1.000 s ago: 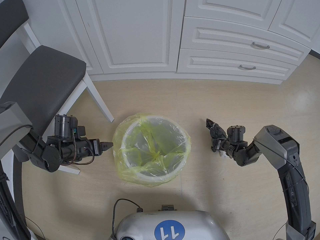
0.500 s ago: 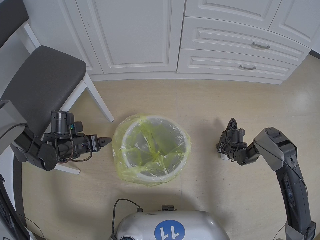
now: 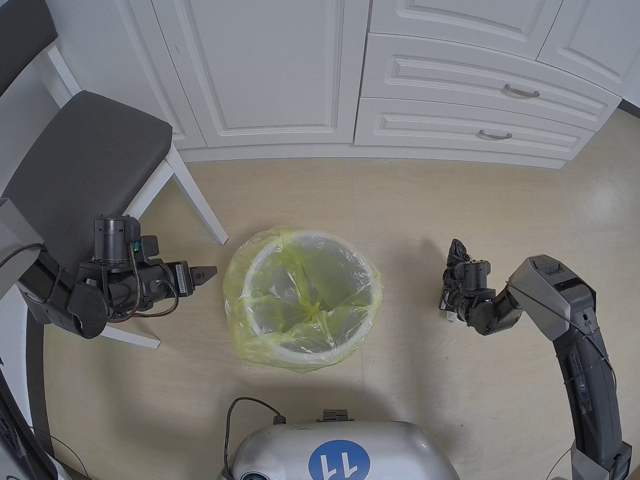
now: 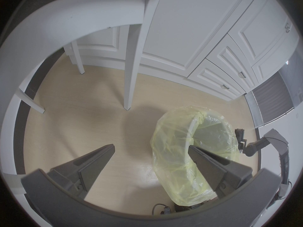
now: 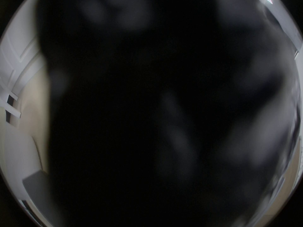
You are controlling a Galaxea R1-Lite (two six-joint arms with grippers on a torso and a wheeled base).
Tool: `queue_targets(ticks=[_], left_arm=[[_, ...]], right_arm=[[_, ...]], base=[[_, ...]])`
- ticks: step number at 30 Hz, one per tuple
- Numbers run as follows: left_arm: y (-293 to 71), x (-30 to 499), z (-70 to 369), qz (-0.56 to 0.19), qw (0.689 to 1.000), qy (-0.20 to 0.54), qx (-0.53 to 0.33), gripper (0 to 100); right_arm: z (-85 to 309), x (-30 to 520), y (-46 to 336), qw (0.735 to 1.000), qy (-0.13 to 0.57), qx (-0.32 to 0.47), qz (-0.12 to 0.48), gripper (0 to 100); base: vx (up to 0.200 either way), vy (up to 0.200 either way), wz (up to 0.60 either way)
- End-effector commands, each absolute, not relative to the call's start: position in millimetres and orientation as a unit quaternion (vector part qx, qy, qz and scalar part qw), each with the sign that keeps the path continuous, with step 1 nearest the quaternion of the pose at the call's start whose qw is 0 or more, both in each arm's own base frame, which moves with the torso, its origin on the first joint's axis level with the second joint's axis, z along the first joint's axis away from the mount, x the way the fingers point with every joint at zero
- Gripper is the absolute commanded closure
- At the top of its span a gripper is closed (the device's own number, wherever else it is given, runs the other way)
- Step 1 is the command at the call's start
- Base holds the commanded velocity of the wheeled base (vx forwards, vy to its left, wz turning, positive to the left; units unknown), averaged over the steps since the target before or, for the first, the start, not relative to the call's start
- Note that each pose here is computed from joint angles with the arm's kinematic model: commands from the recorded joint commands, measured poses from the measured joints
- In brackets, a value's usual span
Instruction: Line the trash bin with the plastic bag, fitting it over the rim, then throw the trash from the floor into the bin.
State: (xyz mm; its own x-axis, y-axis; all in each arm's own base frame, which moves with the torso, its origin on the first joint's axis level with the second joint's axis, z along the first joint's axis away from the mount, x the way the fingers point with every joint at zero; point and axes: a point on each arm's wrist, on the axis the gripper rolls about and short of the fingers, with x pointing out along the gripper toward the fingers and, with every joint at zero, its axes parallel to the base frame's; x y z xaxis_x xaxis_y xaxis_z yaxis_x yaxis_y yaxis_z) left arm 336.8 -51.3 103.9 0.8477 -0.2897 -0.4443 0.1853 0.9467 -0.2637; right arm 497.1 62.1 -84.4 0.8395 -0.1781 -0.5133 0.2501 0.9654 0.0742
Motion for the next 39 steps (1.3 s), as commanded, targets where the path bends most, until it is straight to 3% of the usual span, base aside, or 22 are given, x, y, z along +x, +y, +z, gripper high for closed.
queue_targets(ticks=[1,3,4,7,12,16,21,30,34,39], left_arm=[[-42,330,123,-0.099,0.966,0.216,-0.103,0],[-39,328,128,-0.097,0.968,0.208,-0.1,0],[-32,321,141,-0.094,0.973,0.19,-0.09,0],[-27,311,155,-0.095,0.979,0.166,-0.076,0],[-25,292,180,-0.105,0.984,0.125,-0.073,0],[-28,267,207,-0.173,0.978,0.083,-0.079,0],[-29,238,222,-0.211,0.973,0.05,-0.076,0],[-27,219,239,-0.21,0.975,-0.008,-0.069,0],[-9,214,240,-0.17,0.983,-0.042,-0.058,0],[42,197,256,-0.087,0.988,-0.12,-0.04,0]], right_arm=[[-31,459,72,0.974,0.213,0.008,-0.076,100],[-22,450,72,0.977,0.201,-0.014,-0.068,100],[2,427,73,0.985,0.154,-0.061,-0.048,100],[24,398,78,0.992,0.083,-0.094,-0.031,100],[42,359,94,0.995,0.04,-0.093,-0.007,100],[81,360,123,0.995,-0.003,-0.094,0.02,100],[133,362,162,0.995,0.001,-0.093,0.032,100],[161,369,187,0.995,-0.008,-0.079,0.059,100],[161,360,207,0.993,-0.012,-0.073,0.088,100],[156,350,254,0.984,-0.022,-0.068,0.163,100]], base=[[0.0,0.0,0.0],[0.0,0.0,0.0],[0.0,0.0,0.0],[0.0,0.0,0.0],[0.0,0.0,0.0],[0.0,0.0,0.0],[0.0,0.0,0.0],[0.0,0.0,0.0],[0.0,0.0,0.0],[0.0,0.0,0.0]])
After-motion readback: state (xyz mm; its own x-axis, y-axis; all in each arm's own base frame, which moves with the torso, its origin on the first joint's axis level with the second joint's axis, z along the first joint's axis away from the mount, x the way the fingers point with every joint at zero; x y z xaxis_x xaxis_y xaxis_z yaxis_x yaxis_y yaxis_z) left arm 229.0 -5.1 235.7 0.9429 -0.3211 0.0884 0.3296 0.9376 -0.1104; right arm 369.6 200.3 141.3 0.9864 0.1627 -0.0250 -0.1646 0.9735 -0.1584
